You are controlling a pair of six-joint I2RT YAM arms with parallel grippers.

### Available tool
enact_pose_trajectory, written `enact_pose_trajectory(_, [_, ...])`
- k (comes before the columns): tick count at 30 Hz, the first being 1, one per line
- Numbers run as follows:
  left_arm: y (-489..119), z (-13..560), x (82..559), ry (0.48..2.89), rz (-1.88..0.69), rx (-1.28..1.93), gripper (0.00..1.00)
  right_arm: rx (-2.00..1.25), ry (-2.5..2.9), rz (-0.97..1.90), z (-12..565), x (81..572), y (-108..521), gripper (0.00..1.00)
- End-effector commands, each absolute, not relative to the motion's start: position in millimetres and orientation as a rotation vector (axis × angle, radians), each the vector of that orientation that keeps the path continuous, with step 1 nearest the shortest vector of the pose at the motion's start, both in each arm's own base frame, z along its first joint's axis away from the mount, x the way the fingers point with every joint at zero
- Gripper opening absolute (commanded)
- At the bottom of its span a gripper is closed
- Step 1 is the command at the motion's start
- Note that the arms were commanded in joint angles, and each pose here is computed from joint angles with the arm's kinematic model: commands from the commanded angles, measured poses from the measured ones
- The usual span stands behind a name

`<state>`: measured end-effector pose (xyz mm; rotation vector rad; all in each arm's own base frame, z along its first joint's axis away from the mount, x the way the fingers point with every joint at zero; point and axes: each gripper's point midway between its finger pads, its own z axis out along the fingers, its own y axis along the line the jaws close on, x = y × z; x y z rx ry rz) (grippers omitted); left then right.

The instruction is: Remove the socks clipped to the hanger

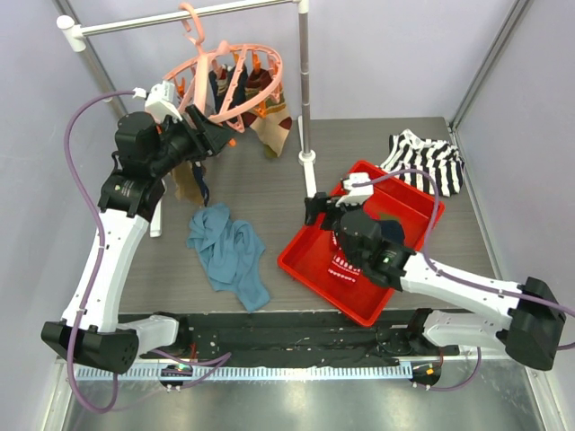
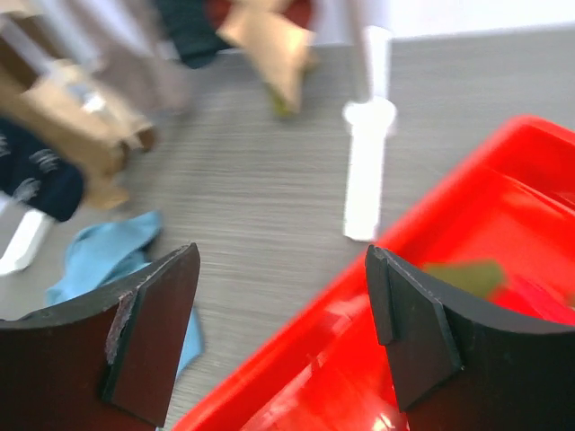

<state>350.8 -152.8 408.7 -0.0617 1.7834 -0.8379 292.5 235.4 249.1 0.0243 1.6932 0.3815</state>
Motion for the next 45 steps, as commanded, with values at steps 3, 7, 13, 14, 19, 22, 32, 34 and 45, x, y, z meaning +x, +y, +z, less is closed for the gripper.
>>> enact_pose_trajectory(3, [-161.3, 438.4, 343.3, 1.683, -0.888, -0.005, 0.6, -0.211, 1.363, 0.668, 320.4, 303.4, 323.9, 0.82])
enact_pose_trajectory(7, [-162.0, 442.7, 340.3, 1.673, -0.894, 0.008, 0.62, -0.24, 1.31, 0.778, 328.3, 316.0, 370.0, 0.8])
enact_pose_trajectory(13, [-164.4, 438.7, 340.9, 1.697, -0.9, 0.02, 0.63, -0.339, 1.255, 0.85, 309.1, 332.9, 435.9, 0.78])
enact_pose_trajectory(14, [-165.4, 439.6, 340.3, 1.696, -0.906, 0.026, 0.64, -0.366, 1.245, 0.86, 307.8, 332.9, 444.2, 0.78])
enact_pose_trajectory(19, [-170.9, 442.8, 338.6, 1.7, -0.937, 0.049, 0.65, -0.448, 1.132, 0.883, 301.6, 323.8, 481.2, 0.78])
enact_pose_trajectory(22, [-175.0, 449.5, 337.9, 1.689, -0.968, 0.061, 0.65, -0.507, 1.133, 0.874, 284.0, 324.9, 503.9, 0.78])
enact_pose_trajectory(32, [-179.5, 448.9, 338.5, 1.698, -0.99, 0.073, 0.66, -0.425, 1.158, 0.772, 265.6, 357.4, 550.2, 0.77])
enact_pose_trajectory(34, [-179.2, 449.6, 336.7, 1.699, -0.989, 0.077, 0.66, -0.373, 1.169, 0.731, 269.5, 370.3, 553.0, 0.73])
enact_pose_trajectory(45, [-155.1, 460.7, 320.5, 1.759, -0.873, -0.036, 0.67, -0.381, 1.19, 0.754, 298.2, 352.9, 537.1, 0.01])
